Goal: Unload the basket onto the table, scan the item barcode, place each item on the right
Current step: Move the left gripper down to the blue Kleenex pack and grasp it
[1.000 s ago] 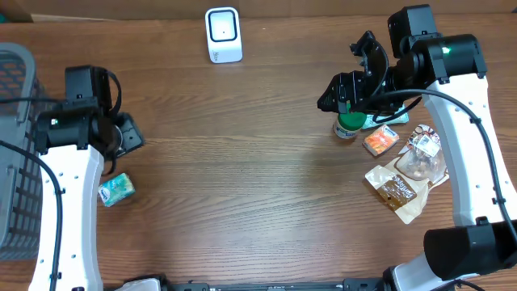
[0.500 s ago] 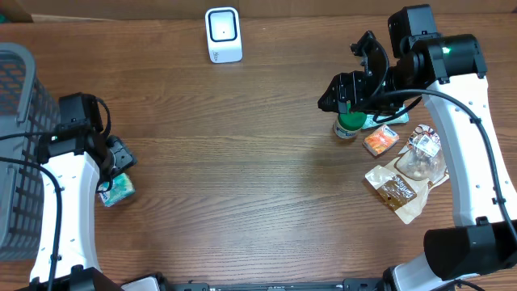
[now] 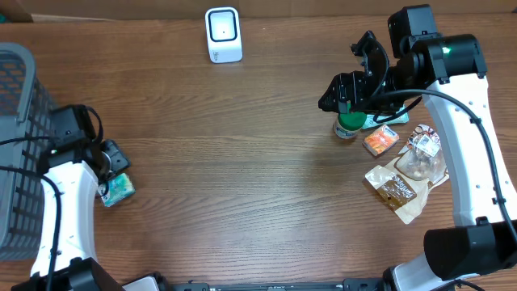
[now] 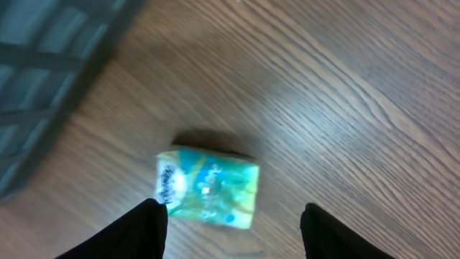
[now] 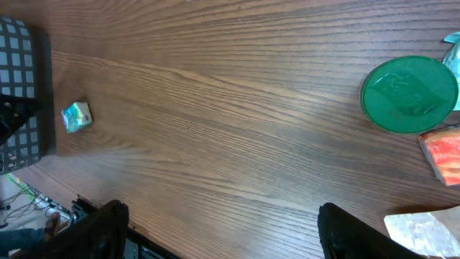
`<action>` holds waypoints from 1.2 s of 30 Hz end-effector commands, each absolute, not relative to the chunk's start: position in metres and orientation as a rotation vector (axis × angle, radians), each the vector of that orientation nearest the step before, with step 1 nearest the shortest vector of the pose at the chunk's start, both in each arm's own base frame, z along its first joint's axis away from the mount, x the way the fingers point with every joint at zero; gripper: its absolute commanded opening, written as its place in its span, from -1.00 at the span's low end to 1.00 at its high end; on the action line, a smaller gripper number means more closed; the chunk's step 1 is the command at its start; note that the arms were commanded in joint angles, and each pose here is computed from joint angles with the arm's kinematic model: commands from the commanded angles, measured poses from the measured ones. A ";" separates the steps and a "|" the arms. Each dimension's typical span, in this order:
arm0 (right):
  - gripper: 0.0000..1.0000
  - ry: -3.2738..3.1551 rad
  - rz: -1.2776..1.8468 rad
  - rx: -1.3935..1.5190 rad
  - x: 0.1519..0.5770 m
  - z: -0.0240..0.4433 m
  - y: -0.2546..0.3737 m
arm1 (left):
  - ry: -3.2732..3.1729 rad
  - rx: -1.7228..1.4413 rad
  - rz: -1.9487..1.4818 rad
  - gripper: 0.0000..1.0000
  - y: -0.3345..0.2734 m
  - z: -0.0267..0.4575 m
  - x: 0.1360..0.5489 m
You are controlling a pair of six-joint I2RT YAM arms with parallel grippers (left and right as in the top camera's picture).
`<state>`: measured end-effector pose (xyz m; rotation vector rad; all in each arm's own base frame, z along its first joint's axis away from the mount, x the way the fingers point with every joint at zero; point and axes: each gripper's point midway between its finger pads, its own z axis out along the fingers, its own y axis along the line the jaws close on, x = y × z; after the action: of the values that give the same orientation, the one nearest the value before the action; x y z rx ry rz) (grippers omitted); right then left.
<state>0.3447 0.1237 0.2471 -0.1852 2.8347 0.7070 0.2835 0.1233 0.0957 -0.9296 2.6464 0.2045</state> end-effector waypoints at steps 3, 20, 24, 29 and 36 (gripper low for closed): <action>0.65 2.829 0.707 -0.200 0.344 0.248 0.125 | 2.704 -0.855 0.168 0.27 0.111 0.076 0.279; 0.65 2.825 0.706 -0.202 0.345 0.248 0.126 | 2.770 -0.741 0.165 0.26 0.107 0.040 0.277; 0.66 2.826 0.705 -0.201 0.345 0.248 0.125 | 2.858 -0.681 0.081 0.12 0.096 0.013 0.280; 0.66 2.832 0.691 -0.198 0.344 0.247 0.124 | 2.938 -0.697 0.080 0.06 0.093 -0.008 0.270; 0.66 2.831 0.691 -0.198 0.345 0.247 0.124 | 3.011 -0.719 0.085 0.00 0.092 -0.029 0.261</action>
<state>0.3453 0.1226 0.2466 -0.1841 2.8354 0.6959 0.2824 0.1048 0.0061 -0.7151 2.8826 0.1454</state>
